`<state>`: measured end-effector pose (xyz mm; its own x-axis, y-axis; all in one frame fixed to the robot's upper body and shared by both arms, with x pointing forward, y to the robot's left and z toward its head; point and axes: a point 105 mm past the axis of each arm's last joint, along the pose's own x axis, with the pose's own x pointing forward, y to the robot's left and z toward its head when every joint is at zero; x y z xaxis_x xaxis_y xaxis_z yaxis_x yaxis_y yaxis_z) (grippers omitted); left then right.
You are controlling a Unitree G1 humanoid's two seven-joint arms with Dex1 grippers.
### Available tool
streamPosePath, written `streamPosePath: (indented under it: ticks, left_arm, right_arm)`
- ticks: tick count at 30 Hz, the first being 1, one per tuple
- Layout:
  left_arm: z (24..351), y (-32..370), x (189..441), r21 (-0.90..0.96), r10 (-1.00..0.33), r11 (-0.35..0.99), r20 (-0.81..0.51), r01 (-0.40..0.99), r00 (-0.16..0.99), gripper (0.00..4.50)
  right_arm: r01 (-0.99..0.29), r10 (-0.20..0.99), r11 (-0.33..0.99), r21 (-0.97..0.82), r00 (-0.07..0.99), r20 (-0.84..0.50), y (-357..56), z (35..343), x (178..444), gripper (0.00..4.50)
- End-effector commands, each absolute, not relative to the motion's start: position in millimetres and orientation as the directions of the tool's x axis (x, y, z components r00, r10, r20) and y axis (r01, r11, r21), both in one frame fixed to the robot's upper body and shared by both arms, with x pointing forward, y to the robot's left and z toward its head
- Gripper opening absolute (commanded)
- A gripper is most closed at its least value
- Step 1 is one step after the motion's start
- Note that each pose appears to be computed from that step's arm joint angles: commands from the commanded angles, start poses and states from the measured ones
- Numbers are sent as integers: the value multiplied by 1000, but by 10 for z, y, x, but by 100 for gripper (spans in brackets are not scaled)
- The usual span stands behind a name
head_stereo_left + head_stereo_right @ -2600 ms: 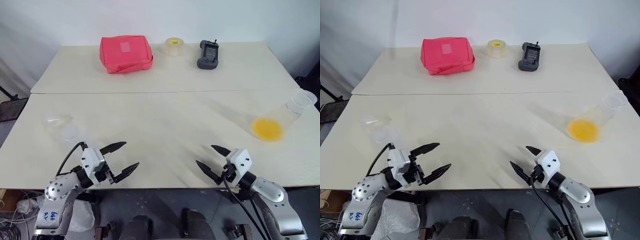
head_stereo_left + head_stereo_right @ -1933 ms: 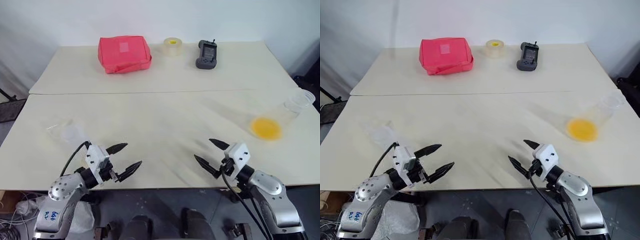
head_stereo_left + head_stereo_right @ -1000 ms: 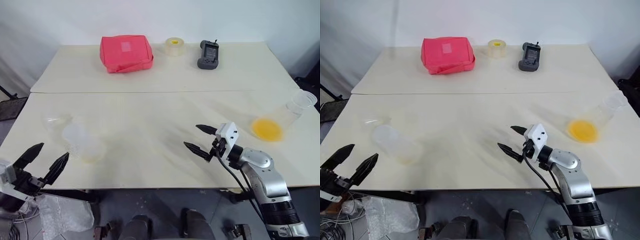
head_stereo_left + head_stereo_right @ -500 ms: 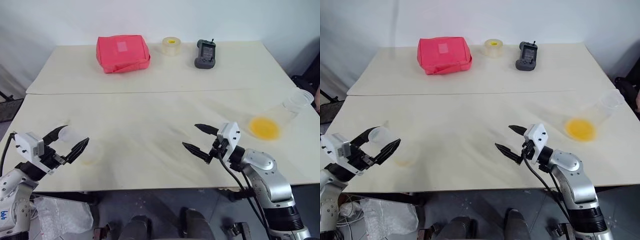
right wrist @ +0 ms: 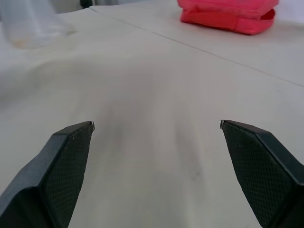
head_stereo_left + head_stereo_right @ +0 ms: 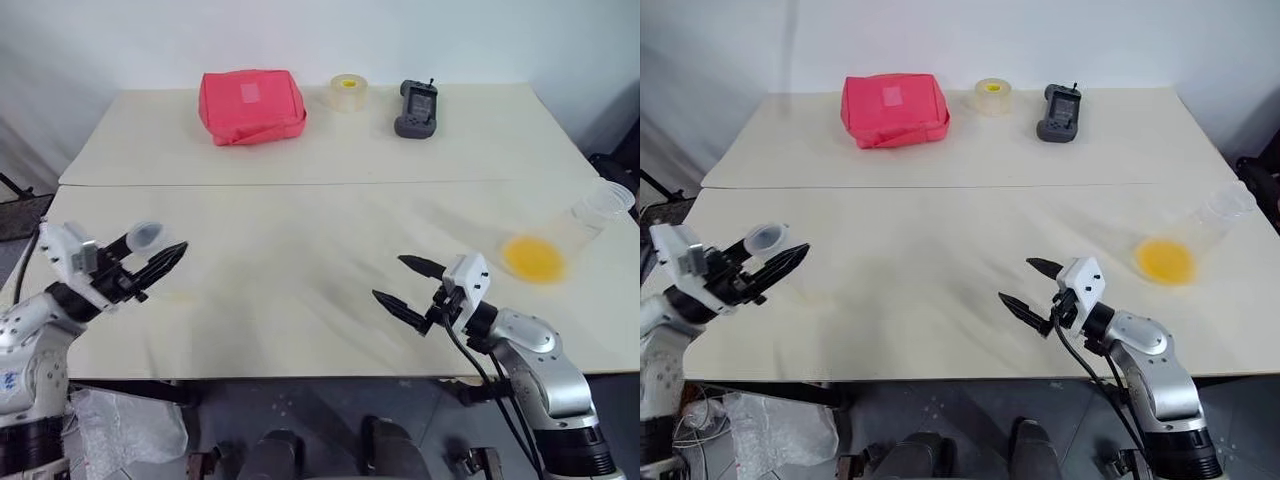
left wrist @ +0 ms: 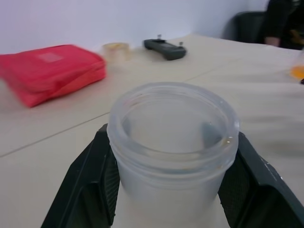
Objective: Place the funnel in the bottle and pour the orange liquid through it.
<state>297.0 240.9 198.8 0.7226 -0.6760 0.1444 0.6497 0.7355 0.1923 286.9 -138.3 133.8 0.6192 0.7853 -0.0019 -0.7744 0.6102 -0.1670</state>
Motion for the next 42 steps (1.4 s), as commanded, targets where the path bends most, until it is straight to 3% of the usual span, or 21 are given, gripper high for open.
streamPosePath:
  ticks: [1,9,17,27,34,42]
  left_arm:
    - [2085,2129,3106,234,-739,671,124,704,662,232]
    - [2204,1446,3511,277,-837,546,138,791,529,232]
    - [2120,671,3592,290,-945,326,108,900,308,232]
    - [2010,415,3688,305,-959,284,84,909,272,232]
    - [1896,427,3647,294,-965,262,45,919,260,448]
    - [1928,553,3584,276,-966,258,55,926,253,448]
  right_arm:
    - [-806,828,553,-212,560,29,-1392,1497,2752,450]
    - [-785,813,577,-226,580,59,-1478,1592,2757,450]
    - [-754,783,619,-220,615,94,-1428,1652,2698,450]
    - [-730,758,647,-221,645,90,-1464,1649,2663,450]
    - [-728,758,647,-224,645,93,-1461,1662,2655,450]
    - [-736,766,638,-228,637,87,-1453,1654,2650,450]
